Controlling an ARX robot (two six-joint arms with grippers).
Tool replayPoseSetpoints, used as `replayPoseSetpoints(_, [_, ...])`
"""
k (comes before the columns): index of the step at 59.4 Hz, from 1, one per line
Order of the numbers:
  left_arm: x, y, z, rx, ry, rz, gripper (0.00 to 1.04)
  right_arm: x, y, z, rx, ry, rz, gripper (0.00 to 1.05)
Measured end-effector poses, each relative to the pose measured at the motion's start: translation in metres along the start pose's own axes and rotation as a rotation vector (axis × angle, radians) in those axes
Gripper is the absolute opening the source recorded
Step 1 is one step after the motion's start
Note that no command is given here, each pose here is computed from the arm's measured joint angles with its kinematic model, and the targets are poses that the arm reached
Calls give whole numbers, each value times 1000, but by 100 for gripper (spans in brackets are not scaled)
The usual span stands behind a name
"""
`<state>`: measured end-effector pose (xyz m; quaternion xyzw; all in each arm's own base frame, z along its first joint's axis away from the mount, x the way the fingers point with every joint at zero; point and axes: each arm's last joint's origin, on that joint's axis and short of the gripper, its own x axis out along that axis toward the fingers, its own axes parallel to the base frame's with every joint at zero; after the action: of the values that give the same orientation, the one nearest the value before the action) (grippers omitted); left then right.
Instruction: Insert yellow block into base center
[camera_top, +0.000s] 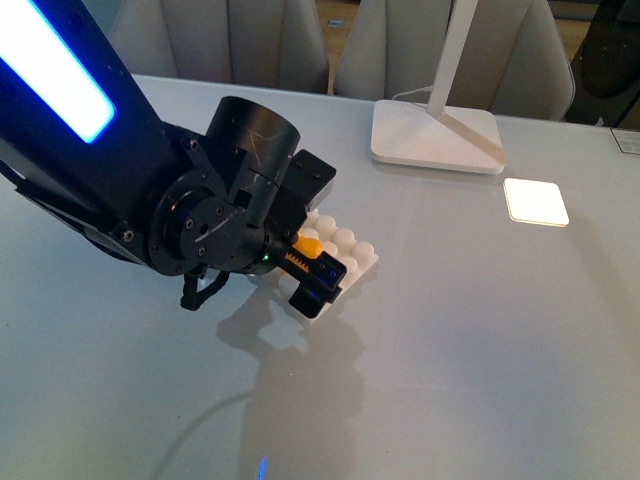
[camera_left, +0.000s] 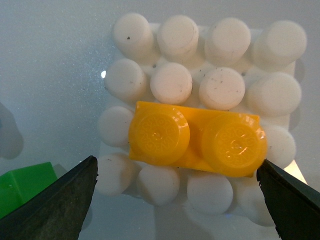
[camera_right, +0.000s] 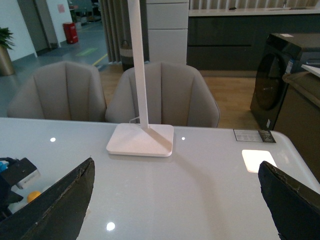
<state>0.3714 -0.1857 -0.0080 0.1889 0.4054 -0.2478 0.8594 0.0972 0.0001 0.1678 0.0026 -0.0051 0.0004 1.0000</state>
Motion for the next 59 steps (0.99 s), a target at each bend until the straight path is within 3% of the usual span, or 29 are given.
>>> replayPoseSetpoints(17, [-37,13,9,-74,-60,-3,97,0,0,0,0,0,0,96])
replayPoseSetpoints(35, [-131,64,-15,-233,-225,20,97,0,0,0,0,0,0,96])
replayPoseSetpoints(49, [-210,107,-52,-442,-381,79,97,0,0,0,0,0,0,96])
replayPoseSetpoints(51, [-216,109,-57,-452,-406,122,96,0,0,0,0,0,0,96])
replayPoseSetpoints(55, [-230,107,-67,-443,-582,373,84,0,0,0,0,0,0,96])
replayPoseSetpoints(59, [-246,97,-78,-429,-717,475,73,0,0,0,0,0,0,96])
